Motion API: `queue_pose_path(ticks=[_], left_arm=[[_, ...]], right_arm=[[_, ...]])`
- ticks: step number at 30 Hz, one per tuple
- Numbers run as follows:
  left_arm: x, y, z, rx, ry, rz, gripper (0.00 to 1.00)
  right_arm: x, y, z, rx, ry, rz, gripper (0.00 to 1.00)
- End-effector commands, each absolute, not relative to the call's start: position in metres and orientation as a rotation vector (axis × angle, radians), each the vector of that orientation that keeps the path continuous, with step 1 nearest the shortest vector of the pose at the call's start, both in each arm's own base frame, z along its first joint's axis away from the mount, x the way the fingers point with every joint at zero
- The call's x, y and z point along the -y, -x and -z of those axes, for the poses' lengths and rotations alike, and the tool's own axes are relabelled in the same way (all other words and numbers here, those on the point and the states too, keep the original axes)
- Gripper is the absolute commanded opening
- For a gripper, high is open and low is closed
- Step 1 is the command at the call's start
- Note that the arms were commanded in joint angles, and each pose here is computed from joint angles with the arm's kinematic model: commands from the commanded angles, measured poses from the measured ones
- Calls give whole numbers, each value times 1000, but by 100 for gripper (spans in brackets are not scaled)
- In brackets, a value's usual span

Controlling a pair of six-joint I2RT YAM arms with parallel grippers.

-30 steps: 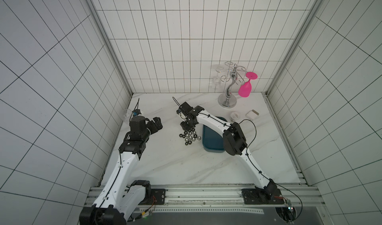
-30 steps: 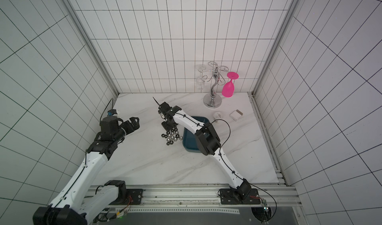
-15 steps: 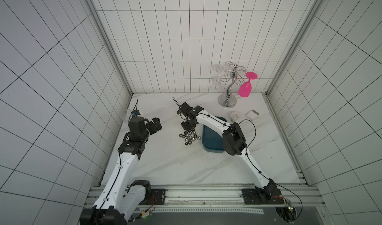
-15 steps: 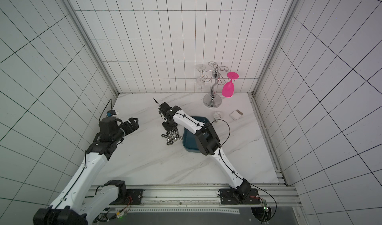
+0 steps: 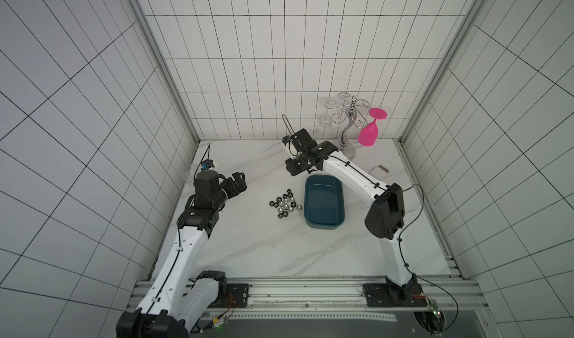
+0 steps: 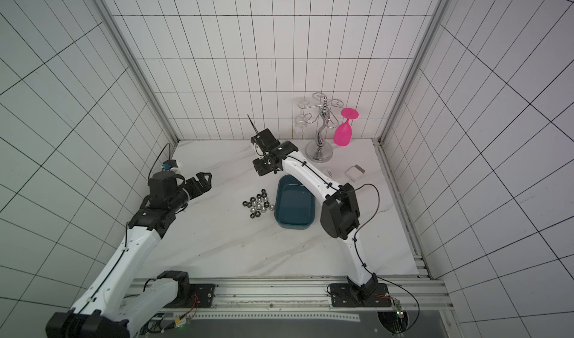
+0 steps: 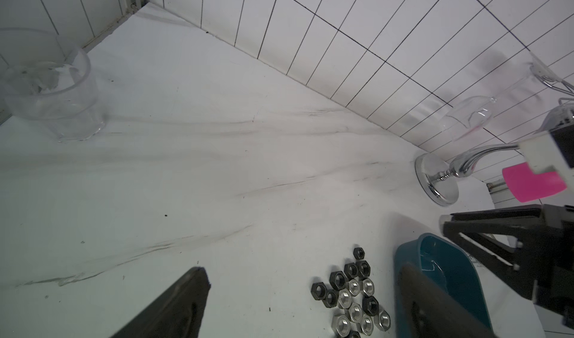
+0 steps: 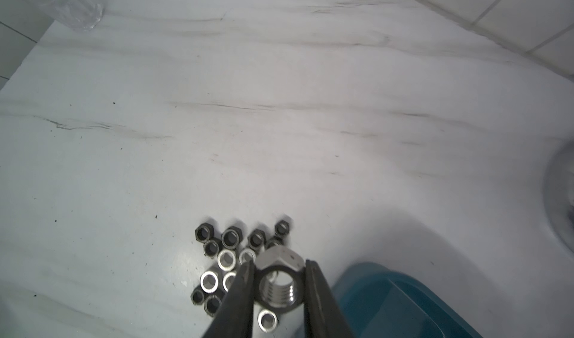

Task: Put the nuts on the desktop into the storage box
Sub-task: Place the nut in the storage box.

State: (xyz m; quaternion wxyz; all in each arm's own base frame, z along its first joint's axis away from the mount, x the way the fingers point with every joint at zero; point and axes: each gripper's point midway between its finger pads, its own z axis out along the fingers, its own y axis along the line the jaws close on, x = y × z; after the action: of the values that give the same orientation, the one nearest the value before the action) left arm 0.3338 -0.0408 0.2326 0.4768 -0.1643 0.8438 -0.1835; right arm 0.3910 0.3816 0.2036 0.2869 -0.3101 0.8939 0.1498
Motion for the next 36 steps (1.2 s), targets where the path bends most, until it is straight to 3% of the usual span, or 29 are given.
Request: queue_pose_path(ticks=[1,8,28,36], left_arm=[[58,-341,-240,-2071,357,492,98],[78,-354,-233,-2101,363,549,98],[82,-353,-223,-2145,331,506,98],[79,-349,-222,-2143,328,489,98]], right_arm=[[-321,-396,-180,-2522,681,-327,20],[-265,-378,-127,-2703,658,-248,21],[-288,-398,-57,-2841,740,-200,24],[-292,-395,-47,-2860,770,-177,39]])
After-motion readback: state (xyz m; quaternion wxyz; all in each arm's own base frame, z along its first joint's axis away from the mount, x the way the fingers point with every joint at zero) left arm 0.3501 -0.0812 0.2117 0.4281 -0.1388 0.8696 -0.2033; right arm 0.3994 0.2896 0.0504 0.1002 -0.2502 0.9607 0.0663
